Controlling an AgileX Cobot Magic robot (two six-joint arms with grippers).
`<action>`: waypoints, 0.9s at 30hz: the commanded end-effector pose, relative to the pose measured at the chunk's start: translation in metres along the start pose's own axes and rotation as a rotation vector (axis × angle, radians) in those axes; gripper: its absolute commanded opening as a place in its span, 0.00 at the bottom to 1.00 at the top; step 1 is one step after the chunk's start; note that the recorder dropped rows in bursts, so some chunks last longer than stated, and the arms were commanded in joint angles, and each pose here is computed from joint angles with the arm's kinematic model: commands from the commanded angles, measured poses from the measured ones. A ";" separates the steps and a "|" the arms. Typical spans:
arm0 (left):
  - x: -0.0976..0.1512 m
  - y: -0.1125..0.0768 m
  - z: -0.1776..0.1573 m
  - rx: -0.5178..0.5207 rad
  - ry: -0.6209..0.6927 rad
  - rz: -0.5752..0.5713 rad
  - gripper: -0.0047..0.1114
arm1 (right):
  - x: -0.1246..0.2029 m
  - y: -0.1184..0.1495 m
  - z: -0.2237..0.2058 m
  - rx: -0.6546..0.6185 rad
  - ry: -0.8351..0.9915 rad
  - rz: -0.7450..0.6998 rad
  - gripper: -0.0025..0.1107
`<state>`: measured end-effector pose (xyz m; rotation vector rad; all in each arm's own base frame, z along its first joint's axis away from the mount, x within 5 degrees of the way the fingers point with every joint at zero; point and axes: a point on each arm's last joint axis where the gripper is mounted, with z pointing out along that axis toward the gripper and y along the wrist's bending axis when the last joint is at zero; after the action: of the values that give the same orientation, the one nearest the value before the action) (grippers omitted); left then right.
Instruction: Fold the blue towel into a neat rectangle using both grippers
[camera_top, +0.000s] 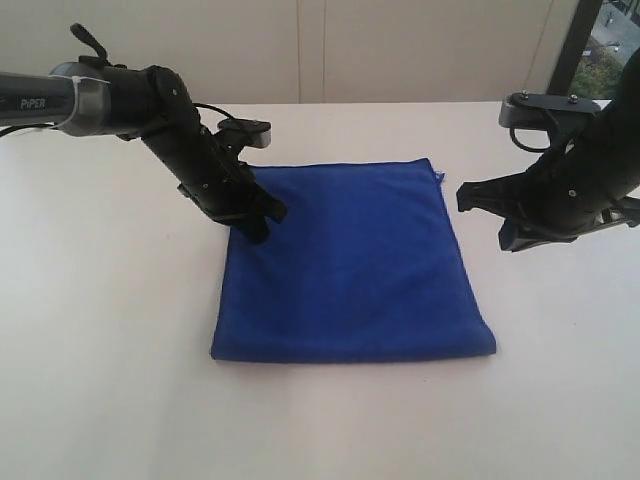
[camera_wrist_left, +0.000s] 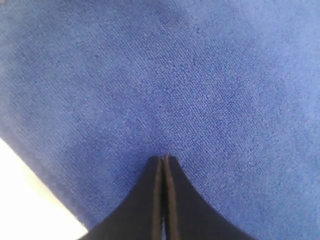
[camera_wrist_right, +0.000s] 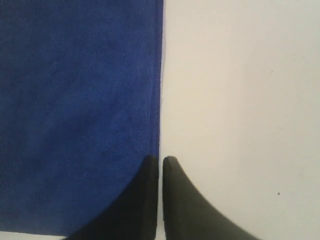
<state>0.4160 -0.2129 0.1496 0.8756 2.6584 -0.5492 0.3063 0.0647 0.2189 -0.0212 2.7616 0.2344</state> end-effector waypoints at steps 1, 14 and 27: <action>0.002 -0.001 -0.002 -0.007 0.025 -0.001 0.04 | -0.001 0.000 -0.002 -0.003 -0.023 0.000 0.06; -0.011 -0.018 -0.052 -0.018 -0.067 0.066 0.04 | -0.006 0.001 -0.004 -0.007 -0.065 -0.008 0.05; 0.014 -0.068 -0.123 0.089 0.103 0.289 0.04 | -0.010 0.009 -0.025 -0.043 0.089 -0.236 0.02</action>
<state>0.3632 -0.2000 0.2633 1.2272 2.5413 -0.5699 0.3118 0.0678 0.2440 -0.2920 2.7816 0.2124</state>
